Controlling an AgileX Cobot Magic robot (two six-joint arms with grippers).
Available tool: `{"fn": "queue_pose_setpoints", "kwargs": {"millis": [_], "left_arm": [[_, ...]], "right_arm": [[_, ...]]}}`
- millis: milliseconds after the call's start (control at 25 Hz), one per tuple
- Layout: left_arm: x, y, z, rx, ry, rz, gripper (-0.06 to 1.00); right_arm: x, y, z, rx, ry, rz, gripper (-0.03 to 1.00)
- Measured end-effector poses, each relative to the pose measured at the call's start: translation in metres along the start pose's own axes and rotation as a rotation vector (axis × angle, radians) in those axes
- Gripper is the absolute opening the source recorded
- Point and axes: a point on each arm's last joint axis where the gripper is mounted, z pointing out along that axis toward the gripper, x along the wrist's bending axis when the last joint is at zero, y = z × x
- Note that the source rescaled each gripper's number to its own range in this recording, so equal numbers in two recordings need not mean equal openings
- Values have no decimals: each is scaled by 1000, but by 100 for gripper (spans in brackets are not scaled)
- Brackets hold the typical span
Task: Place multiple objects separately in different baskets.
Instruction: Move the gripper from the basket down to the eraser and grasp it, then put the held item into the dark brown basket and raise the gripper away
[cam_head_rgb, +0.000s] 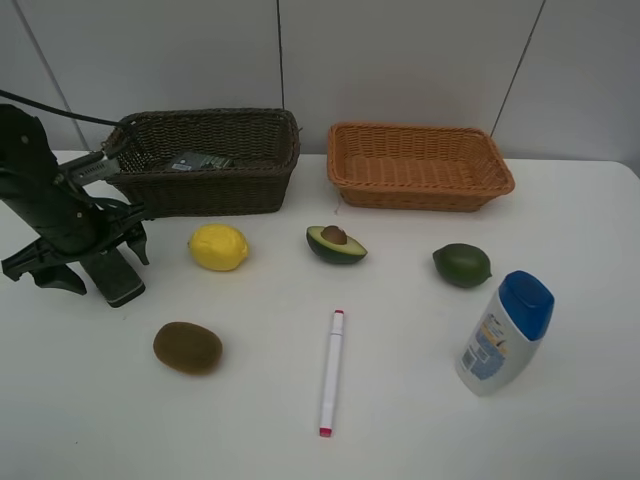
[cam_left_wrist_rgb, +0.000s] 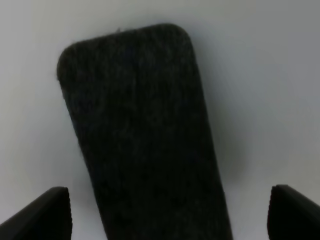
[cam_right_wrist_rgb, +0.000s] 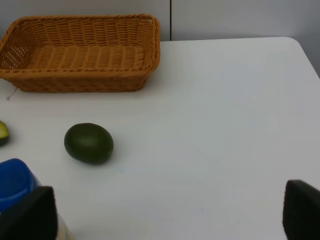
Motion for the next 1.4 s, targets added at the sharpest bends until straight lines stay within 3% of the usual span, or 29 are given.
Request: {"fn": "queue_pose_setpoints", "kwargs": {"millis": [320, 400, 480, 560, 880, 1080, 1400], "left_arm": [[0, 1, 13, 9, 12, -15, 100], [0, 1, 13, 8, 12, -19, 96], [0, 1, 13, 8, 12, -21, 72], [0, 1, 14, 10, 13, -22, 34], [2, -1, 9, 38, 34, 3, 33], [2, -3, -38, 37, 30, 78, 33], [-24, 33, -135, -266, -141, 259, 33]], "right_arm": [[0, 0, 0, 0, 0, 0, 99], [0, 0, 0, 0, 0, 0, 99], [0, 0, 0, 0, 0, 0, 99], [0, 0, 0, 0, 0, 0, 99], [0, 0, 0, 0, 0, 0, 99], [0, 0, 0, 0, 0, 0, 99], [0, 0, 0, 0, 0, 0, 99]]}}
